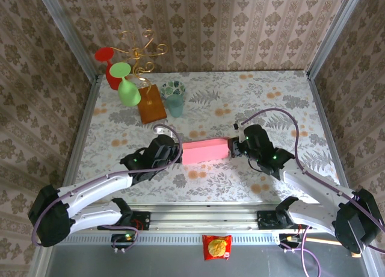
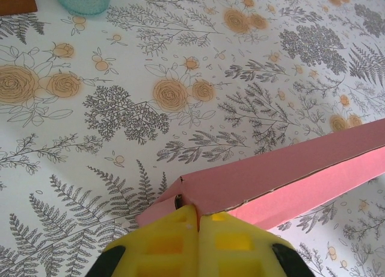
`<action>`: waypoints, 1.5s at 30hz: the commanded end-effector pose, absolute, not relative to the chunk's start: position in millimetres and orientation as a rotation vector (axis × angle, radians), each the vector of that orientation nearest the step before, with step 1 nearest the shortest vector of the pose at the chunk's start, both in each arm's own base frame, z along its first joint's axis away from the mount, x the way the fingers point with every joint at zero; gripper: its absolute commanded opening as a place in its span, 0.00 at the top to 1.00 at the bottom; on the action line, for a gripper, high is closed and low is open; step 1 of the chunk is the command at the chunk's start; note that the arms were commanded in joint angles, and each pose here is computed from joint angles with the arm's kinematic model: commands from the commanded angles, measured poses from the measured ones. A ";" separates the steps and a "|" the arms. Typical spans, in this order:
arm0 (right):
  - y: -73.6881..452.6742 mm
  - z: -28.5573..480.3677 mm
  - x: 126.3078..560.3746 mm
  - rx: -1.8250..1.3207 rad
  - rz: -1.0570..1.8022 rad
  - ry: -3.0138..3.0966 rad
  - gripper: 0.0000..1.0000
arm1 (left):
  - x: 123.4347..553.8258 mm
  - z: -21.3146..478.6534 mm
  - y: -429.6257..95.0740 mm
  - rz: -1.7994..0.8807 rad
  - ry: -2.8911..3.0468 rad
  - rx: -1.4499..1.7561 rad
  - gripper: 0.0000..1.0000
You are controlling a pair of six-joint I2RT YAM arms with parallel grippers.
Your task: Fold the paper box
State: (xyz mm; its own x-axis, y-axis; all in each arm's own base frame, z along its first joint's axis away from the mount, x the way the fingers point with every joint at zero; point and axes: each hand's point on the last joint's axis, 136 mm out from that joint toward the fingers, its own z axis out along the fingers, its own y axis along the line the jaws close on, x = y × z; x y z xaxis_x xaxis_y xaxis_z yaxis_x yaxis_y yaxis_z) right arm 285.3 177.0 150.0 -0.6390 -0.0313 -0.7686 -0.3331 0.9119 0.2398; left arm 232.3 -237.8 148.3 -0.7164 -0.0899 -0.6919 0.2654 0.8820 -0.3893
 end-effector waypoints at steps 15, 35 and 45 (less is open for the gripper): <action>141.8 190.4 257.9 0.905 0.798 2.238 0.47 | 207.2 98.1 -216.7 -0.395 2.473 0.201 1.00; 184.8 159.9 276.4 1.610 1.193 2.095 0.41 | 205.5 99.1 -219.2 -0.391 2.464 0.205 1.00; 186.8 139.4 273.9 1.601 1.161 2.166 0.53 | 205.4 101.7 -220.1 -0.392 2.459 0.209 1.00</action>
State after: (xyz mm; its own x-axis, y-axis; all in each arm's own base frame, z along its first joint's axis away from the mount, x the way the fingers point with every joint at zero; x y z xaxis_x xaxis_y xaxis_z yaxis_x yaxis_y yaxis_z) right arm 273.5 189.8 149.2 -0.3989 0.8754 0.2728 0.7012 0.0995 0.7060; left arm 230.3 -238.7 147.5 -0.6876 -0.0682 -0.7229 0.2581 0.9076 -0.3311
